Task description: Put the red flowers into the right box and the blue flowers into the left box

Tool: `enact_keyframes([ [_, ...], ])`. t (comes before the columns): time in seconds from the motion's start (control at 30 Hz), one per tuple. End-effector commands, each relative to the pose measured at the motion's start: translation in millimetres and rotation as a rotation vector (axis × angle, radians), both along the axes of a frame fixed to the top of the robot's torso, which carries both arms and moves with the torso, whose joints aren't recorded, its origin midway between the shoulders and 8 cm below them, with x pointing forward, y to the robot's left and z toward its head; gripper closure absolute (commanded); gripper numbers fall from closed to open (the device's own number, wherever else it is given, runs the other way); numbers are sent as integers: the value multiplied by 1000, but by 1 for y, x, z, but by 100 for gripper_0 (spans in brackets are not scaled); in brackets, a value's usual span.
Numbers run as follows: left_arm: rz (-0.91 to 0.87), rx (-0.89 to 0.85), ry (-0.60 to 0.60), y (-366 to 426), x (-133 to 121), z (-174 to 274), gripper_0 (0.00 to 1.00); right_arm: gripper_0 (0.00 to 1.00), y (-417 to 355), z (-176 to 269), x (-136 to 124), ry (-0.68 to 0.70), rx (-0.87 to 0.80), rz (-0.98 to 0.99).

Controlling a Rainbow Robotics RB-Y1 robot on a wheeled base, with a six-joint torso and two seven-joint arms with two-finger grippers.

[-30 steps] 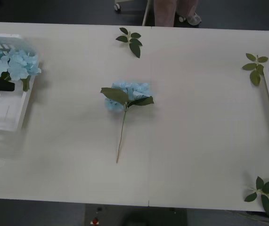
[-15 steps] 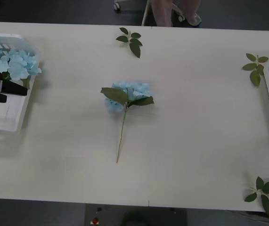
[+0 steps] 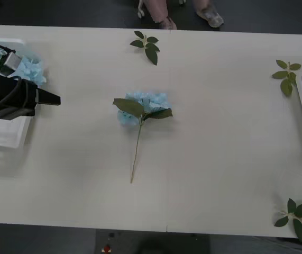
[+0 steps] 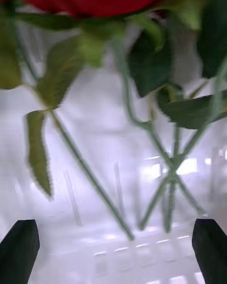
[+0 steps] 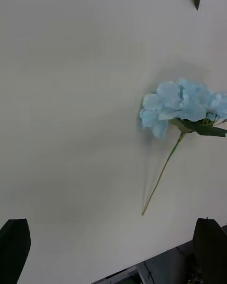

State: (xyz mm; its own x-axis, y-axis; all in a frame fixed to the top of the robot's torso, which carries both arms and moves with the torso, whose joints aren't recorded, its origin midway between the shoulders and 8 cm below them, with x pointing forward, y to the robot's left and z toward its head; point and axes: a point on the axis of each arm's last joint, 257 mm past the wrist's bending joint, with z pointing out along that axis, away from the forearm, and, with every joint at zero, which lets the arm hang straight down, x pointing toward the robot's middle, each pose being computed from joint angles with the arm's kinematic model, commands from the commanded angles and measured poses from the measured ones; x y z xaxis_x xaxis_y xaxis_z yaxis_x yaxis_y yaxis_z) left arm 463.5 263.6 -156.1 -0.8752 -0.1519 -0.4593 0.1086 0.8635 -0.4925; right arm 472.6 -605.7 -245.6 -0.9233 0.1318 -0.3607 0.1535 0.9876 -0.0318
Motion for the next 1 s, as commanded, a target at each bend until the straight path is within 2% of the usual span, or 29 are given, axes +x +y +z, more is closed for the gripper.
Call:
enact_keyframes([
  [0.03,7,-12,-20,-22,3,4,0,6,7,67,14,-67,57,68],
  [0.27,-41,-15,-34,-60,1,-18,0,5,72,118,29,-111,231,221],
  [0.47,-76,21,-40,-87,0,-43,0,3,120,150,41,-116,165,474],
  [0.73,-144,47,-38,-132,-7,-65,0,3,231,171,38,-149,51,889],
  [0.87,-178,68,-50,-156,-9,-74,0,3,306,171,32,-186,136,1052],
  [1.0,-200,89,-69,-178,-9,-86,0,3,363,171,39,-286,175,1189],
])
